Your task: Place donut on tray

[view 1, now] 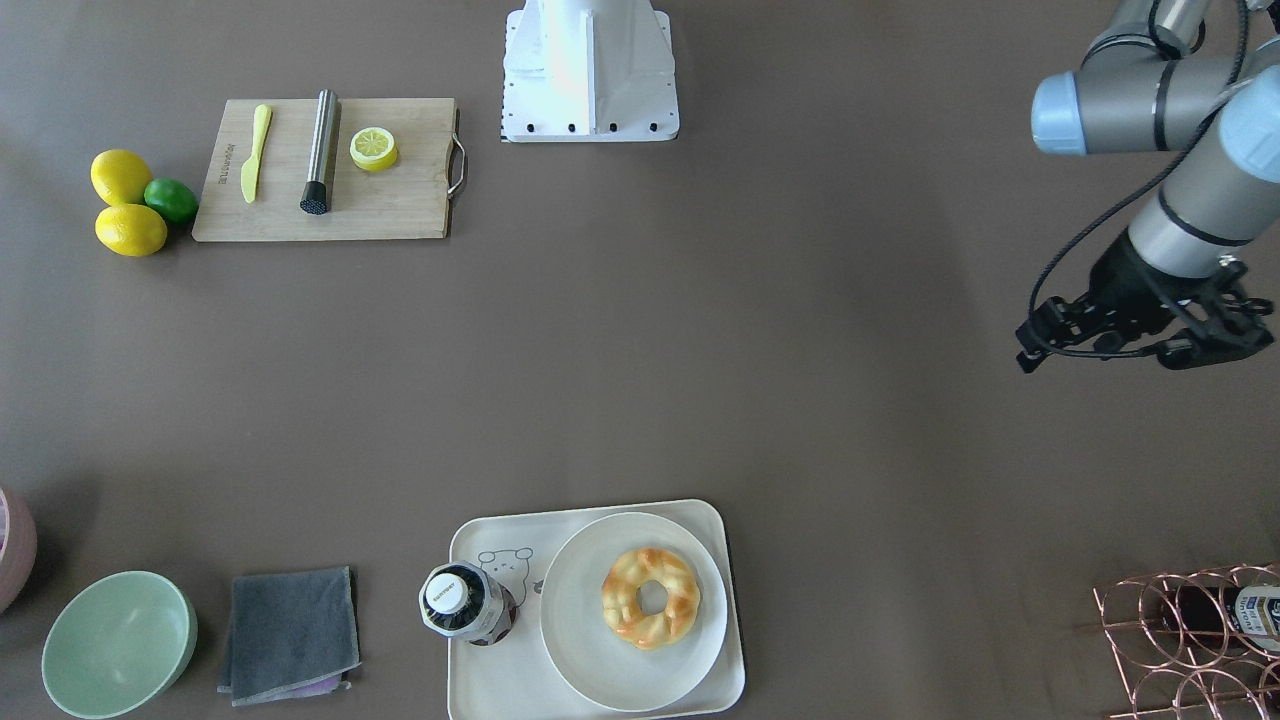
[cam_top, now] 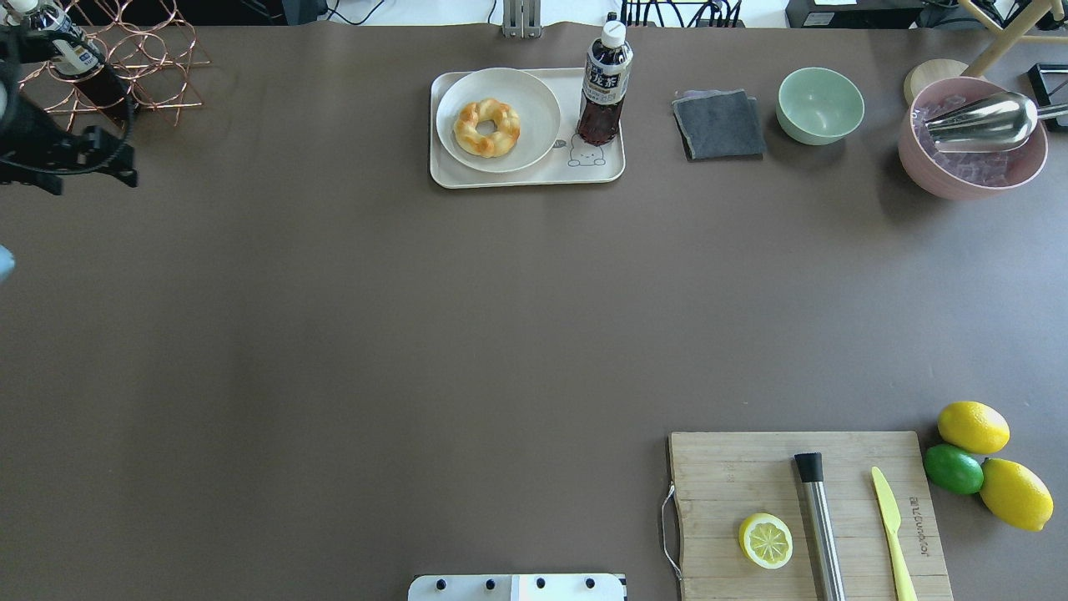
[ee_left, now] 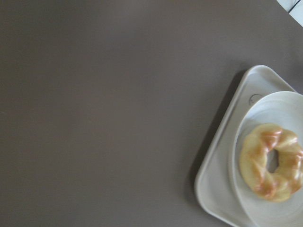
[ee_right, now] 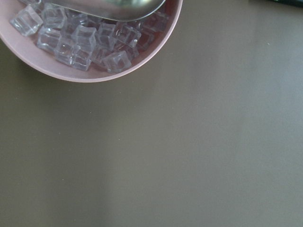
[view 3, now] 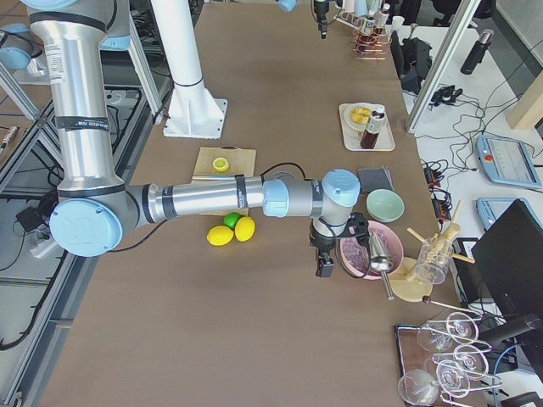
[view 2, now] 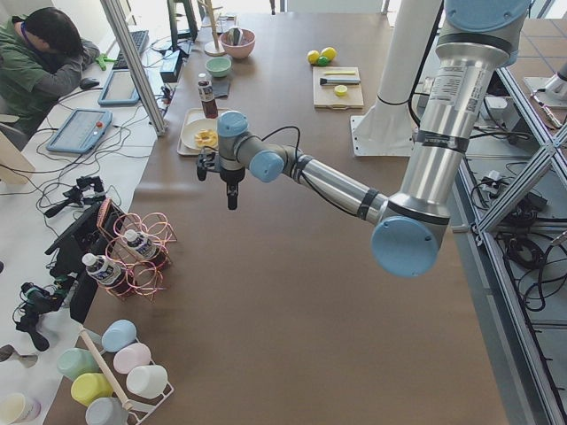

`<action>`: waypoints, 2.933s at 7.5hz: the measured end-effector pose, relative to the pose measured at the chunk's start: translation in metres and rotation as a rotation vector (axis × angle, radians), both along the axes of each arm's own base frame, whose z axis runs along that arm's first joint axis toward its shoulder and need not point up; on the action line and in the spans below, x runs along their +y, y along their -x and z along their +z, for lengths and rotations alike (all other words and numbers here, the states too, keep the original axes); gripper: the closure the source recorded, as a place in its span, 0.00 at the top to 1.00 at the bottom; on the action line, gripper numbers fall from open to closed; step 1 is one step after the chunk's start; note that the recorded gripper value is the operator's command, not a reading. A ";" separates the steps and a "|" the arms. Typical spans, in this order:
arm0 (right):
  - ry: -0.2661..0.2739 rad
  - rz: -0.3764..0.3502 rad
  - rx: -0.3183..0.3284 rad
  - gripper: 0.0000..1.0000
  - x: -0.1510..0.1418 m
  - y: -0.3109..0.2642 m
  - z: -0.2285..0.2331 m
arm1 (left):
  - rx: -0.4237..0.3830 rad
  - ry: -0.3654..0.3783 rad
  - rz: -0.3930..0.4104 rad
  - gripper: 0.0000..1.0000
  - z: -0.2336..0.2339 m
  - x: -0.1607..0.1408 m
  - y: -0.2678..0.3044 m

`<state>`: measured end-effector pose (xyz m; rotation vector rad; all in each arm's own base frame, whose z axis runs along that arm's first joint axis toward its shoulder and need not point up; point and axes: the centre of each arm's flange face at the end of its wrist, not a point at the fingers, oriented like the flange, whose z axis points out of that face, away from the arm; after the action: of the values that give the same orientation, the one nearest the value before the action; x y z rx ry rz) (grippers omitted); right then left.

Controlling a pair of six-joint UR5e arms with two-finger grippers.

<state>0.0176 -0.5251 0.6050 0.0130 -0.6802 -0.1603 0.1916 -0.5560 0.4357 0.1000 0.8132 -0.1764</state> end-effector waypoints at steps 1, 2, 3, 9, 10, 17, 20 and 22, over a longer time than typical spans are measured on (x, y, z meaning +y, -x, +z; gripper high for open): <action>0.009 0.008 0.004 1.00 0.007 -0.008 0.008 | -0.053 -0.044 0.077 0.99 0.044 0.003 0.064; 0.007 0.004 0.006 1.00 0.012 -0.016 0.014 | -0.090 -0.063 0.132 0.99 0.076 0.008 0.120; 0.008 0.003 0.008 1.00 0.018 -0.023 0.021 | -0.115 -0.065 0.170 0.99 0.097 0.013 0.165; 0.045 0.052 0.020 1.00 0.044 -0.055 0.045 | -0.070 0.055 0.174 0.99 0.194 0.079 0.266; 0.046 0.052 0.021 1.00 0.045 -0.055 0.045 | -0.070 0.055 0.172 0.99 0.193 0.079 0.266; 0.045 0.052 0.018 1.00 0.044 -0.054 0.044 | -0.072 0.085 0.180 0.99 0.207 0.080 0.262; 0.048 0.055 0.018 1.00 0.044 -0.054 0.044 | -0.074 0.079 0.181 0.99 0.207 0.080 0.262; 0.049 0.055 0.018 1.00 0.044 -0.054 0.044 | -0.076 0.074 0.182 0.99 0.208 0.080 0.262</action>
<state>0.0711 -0.4810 0.6491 -0.0163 -0.6652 -0.0910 -0.0705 -0.4756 0.6433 -0.0372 0.7345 -0.0311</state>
